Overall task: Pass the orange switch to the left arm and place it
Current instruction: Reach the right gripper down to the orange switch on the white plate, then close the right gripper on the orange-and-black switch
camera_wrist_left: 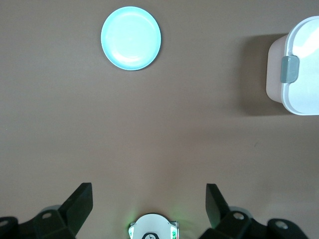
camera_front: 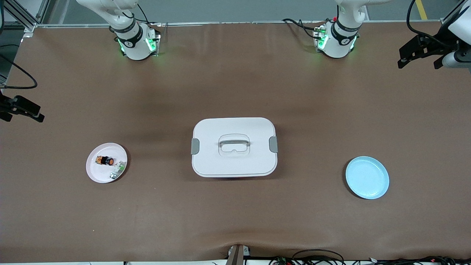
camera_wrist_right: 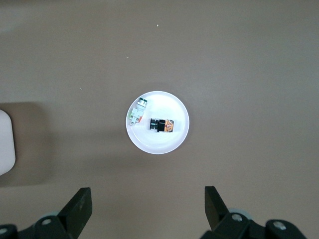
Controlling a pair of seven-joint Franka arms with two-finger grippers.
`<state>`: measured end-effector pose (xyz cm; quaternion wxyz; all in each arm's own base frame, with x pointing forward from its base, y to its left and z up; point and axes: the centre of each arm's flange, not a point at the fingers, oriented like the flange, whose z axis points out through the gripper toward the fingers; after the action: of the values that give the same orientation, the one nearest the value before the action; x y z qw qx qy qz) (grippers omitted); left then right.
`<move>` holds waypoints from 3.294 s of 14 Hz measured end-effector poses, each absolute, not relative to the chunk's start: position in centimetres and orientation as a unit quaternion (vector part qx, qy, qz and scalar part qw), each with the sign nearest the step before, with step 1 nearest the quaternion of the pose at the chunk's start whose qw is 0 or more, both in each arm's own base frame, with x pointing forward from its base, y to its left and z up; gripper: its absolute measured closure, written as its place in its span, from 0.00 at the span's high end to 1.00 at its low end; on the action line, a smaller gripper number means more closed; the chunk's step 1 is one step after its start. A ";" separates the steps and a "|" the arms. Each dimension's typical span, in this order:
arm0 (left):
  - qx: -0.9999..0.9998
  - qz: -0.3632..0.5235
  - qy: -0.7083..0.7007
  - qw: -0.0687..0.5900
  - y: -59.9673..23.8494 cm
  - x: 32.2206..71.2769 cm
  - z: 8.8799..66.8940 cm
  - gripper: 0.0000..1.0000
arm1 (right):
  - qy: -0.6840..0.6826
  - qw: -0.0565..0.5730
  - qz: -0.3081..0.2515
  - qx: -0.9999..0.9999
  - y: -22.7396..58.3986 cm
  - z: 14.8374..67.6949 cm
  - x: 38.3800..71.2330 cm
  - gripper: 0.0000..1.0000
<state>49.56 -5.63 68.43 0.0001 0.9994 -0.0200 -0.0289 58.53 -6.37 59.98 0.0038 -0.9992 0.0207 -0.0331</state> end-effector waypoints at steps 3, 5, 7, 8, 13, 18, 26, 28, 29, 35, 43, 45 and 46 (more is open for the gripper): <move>0.999 -0.030 -0.021 0.000 -5.8 49.5 68.4 1.00 | 0.020 0.005 -0.019 -1.000 -6.3 58.4 59.2 1.00; 0.999 -0.031 -0.022 0.000 -5.8 49.6 68.3 1.00 | 0.020 0.006 0.004 -1.000 -6.4 55.6 60.2 1.00; 0.999 -0.032 -0.023 0.000 -5.9 49.6 68.2 1.00 | 0.022 0.008 0.028 -0.999 -6.8 51.8 61.6 1.00; 0.999 -0.032 -0.023 0.000 -5.9 49.6 68.2 1.00 | 0.023 0.008 0.036 -0.999 -6.9 49.9 62.4 1.00; 0.999 -0.031 -0.024 0.000 -6.0 49.6 68.3 1.00 | 0.034 0.007 0.058 -0.998 -8.5 41.3 65.1 1.00; 0.999 -0.033 -0.024 0.000 -6.0 49.7 68.1 1.00 | 0.043 0.009 0.082 -0.996 -9.9 34.0 66.3 1.00; 0.999 -0.033 -0.025 0.000 -6.1 49.7 68.1 1.00 | 0.070 0.032 0.093 -0.993 -11.3 25.5 66.9 1.00; 0.999 -0.033 -0.026 -0.002 -6.2 49.7 68.1 1.00 | 0.073 0.036 0.097 -0.992 -11.2 24.9 66.8 1.00; 0.999 -0.033 -0.027 -0.004 -6.3 49.7 68.1 1.00 | 0.074 0.036 0.095 -0.992 -11.1 24.6 66.9 1.00; 0.999 -0.034 -0.029 -0.005 -6.5 49.7 68.0 1.00 | 0.075 0.034 0.088 -0.993 -10.6 22.2 66.1 1.00; 0.999 -0.035 -0.030 -0.005 -6.5 49.8 67.9 1.00 | 0.078 0.038 0.076 -0.993 -9.5 19.8 65.0 1.00; 0.999 -0.035 -0.030 -0.005 -6.5 49.8 67.9 1.00 | 0.078 0.038 0.080 -0.993 -9.4 19.1 64.5 1.00; 0.999 -0.035 -0.030 -0.005 -6.5 49.8 67.9 1.00 | 0.079 0.038 0.082 -0.993 -9.4 18.7 64.2 1.00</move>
<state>49.82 -6.53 67.85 -0.0054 0.9989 -0.0297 -0.0354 64.23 -9.40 18.73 0.0376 -0.9928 0.0785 0.0819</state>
